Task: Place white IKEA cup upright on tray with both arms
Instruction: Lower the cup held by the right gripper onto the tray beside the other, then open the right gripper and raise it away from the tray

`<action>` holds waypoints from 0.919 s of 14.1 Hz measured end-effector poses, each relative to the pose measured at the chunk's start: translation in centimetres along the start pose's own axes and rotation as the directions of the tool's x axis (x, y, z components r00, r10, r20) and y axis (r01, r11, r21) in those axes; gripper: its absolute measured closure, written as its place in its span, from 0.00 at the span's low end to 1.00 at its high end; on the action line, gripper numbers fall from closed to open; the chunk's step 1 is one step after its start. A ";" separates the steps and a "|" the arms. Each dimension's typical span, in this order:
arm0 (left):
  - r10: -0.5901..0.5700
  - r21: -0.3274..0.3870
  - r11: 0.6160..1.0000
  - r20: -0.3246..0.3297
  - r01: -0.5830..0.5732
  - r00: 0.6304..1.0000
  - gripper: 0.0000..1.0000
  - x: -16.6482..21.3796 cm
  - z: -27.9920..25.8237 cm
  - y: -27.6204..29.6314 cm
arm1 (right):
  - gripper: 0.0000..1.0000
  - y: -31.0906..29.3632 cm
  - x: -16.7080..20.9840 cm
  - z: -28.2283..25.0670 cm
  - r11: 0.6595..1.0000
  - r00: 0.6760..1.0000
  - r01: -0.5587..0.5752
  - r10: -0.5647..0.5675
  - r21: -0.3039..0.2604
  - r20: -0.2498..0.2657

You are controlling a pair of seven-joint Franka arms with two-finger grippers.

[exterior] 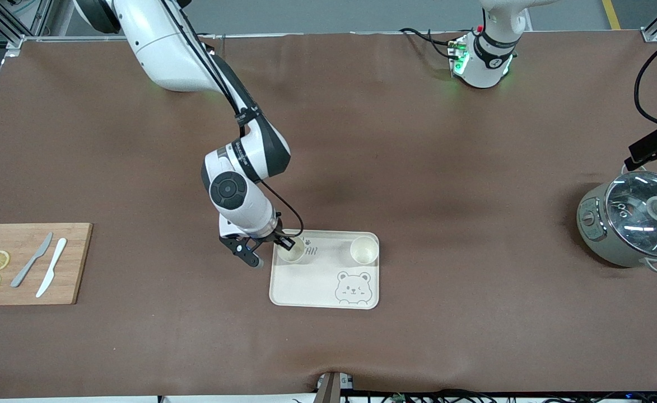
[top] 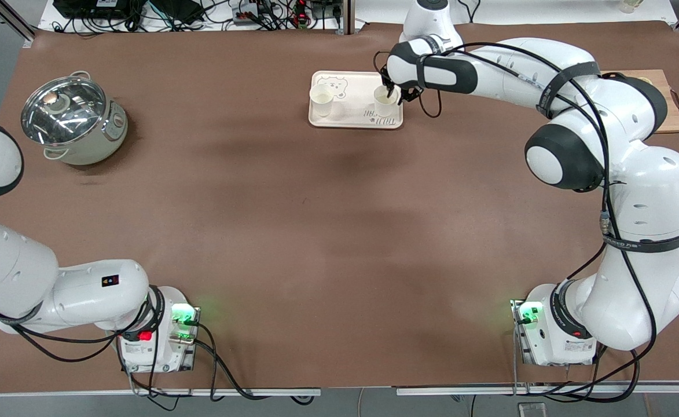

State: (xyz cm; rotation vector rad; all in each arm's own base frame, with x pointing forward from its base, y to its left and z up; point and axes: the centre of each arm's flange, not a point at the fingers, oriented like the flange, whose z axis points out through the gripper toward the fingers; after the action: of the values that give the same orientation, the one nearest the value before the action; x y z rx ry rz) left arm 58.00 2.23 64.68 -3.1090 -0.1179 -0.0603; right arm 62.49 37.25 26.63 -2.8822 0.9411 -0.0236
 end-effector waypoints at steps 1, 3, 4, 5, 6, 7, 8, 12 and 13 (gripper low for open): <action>-0.003 0.001 1.000 0.002 0.003 1.000 0.00 -0.3 -0.1 0.3 | 0.41 -0.2 -0.2 -0.3 0.999 0.999 0.038 -0.039 -0.022 -0.031; -0.018 0.005 1.000 0.002 0.018 1.000 0.00 -1.0 -0.3 0.8 | 0.22 -0.5 -0.3 -1.1 0.996 0.994 0.079 -0.082 -0.045 -0.069; -0.029 0.006 1.000 0.001 0.029 1.000 0.00 -1.4 -0.5 1.2 | 0.11 -0.7 -0.1 -1.7 0.996 0.993 0.083 -0.086 -0.040 -0.078; -0.039 0.007 0.999 -0.001 0.039 0.999 0.00 -1.7 -0.7 1.6 | 0.02 -0.9 0.2 -2.8 0.996 0.992 0.083 -0.085 -0.028 -0.091; -0.041 0.008 0.999 -0.001 0.041 0.999 0.00 -1.9 -0.8 1.8 | 0.00 -1.0 0.7 -4.2 0.997 0.992 0.078 -0.080 -0.023 -0.100; -0.041 0.008 0.999 0.000 0.041 0.999 0.00 -1.9 -0.7 1.9 | 0.00 -0.9 1.5 -6.0 0.997 0.992 0.068 -0.070 -0.022 -0.105; -0.041 0.009 0.999 0.002 0.041 0.999 0.00 -2.0 -0.6 1.9 | 0.00 -0.6 2.6 -7.9 0.998 0.992 0.052 -0.054 -0.017 -0.111; -0.040 0.009 0.999 0.004 0.040 0.999 0.00 -2.0 -0.5 2.0 | 0.00 3.6 8.6 -15.9 0.994 0.989 0.101 -0.104 -0.036 -0.105; -0.038 0.009 0.999 0.003 0.038 0.999 0.00 -2.0 -0.6 2.1 | 0.00 5.0 10.2 -17.4 0.990 0.986 0.133 -0.136 -0.044 -0.100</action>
State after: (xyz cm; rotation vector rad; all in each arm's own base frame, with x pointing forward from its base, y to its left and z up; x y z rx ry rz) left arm 56.14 0.01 65.13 -3.0985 -0.1776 -0.0556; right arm 66.97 25.49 43.20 -2.9996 0.7681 -0.1696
